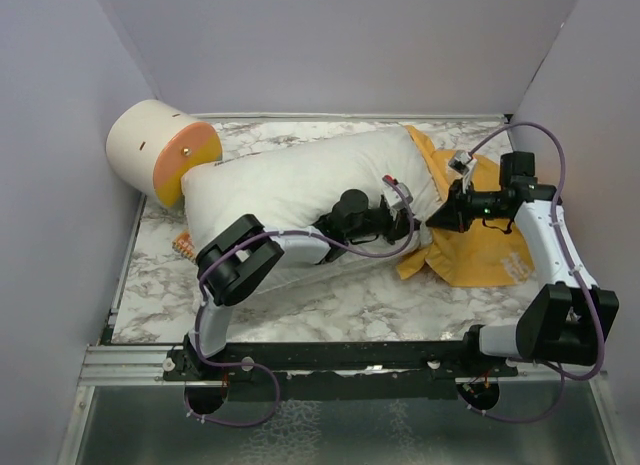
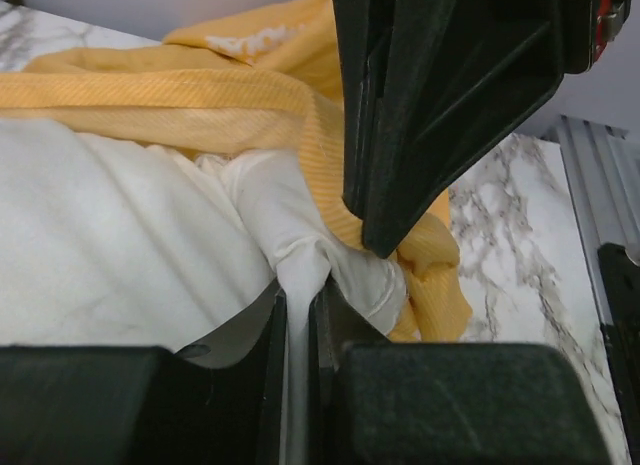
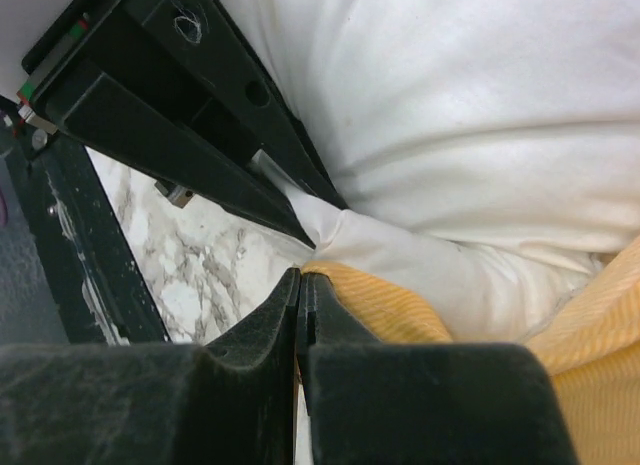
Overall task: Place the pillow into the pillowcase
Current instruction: Stuff the pillow into the pillowcase.
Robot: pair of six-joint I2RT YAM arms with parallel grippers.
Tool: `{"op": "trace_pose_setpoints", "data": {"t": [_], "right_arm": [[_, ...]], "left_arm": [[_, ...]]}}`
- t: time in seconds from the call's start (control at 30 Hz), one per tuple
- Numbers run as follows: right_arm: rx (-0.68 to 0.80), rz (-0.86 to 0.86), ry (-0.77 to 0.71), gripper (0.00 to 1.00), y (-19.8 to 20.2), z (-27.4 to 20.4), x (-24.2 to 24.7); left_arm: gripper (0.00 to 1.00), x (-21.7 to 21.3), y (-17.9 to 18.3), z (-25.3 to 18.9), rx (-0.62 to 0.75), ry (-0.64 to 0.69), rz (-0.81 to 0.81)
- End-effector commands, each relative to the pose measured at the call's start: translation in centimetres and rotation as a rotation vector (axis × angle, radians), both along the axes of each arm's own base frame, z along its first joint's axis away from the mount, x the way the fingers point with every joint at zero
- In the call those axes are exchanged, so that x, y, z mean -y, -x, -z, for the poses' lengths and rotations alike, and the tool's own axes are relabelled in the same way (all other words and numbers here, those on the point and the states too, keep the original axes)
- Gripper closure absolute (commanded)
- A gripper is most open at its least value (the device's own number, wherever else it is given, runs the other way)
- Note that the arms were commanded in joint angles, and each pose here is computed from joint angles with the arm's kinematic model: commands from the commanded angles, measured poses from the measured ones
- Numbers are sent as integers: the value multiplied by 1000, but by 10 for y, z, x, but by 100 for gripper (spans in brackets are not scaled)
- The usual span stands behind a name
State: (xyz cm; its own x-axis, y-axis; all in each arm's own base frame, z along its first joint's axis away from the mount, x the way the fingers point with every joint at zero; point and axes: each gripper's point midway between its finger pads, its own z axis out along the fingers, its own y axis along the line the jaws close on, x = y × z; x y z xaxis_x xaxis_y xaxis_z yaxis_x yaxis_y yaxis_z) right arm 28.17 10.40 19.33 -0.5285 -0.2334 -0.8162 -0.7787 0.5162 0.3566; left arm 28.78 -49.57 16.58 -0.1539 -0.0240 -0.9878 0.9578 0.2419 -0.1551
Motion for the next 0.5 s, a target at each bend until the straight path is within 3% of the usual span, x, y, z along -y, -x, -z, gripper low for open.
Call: {"op": "trace_pose_setpoints", "data": {"t": [0.0,0.1,0.17,0.27,0.37,0.47], "right_arm": [[130,-64,7,99,17,-35,-5],[207,-122,-120,99,34,-98,-22],[224,-121,-151,99,34,-114,-25],[188,-87,-110,99,22,-95,-19],[138,-75,-19,99,24,-64,-9],[91,-8,186,99,27,-24,18]], "left_arm": [[87,3,69,69,-200,-161,308],[86,13,66,72,-230,-189,305],[87,20,65,76,-270,-207,312],[95,24,62,85,-323,-239,294],[98,16,39,96,-383,-276,164],[96,1,14,100,-473,-270,41]]}}
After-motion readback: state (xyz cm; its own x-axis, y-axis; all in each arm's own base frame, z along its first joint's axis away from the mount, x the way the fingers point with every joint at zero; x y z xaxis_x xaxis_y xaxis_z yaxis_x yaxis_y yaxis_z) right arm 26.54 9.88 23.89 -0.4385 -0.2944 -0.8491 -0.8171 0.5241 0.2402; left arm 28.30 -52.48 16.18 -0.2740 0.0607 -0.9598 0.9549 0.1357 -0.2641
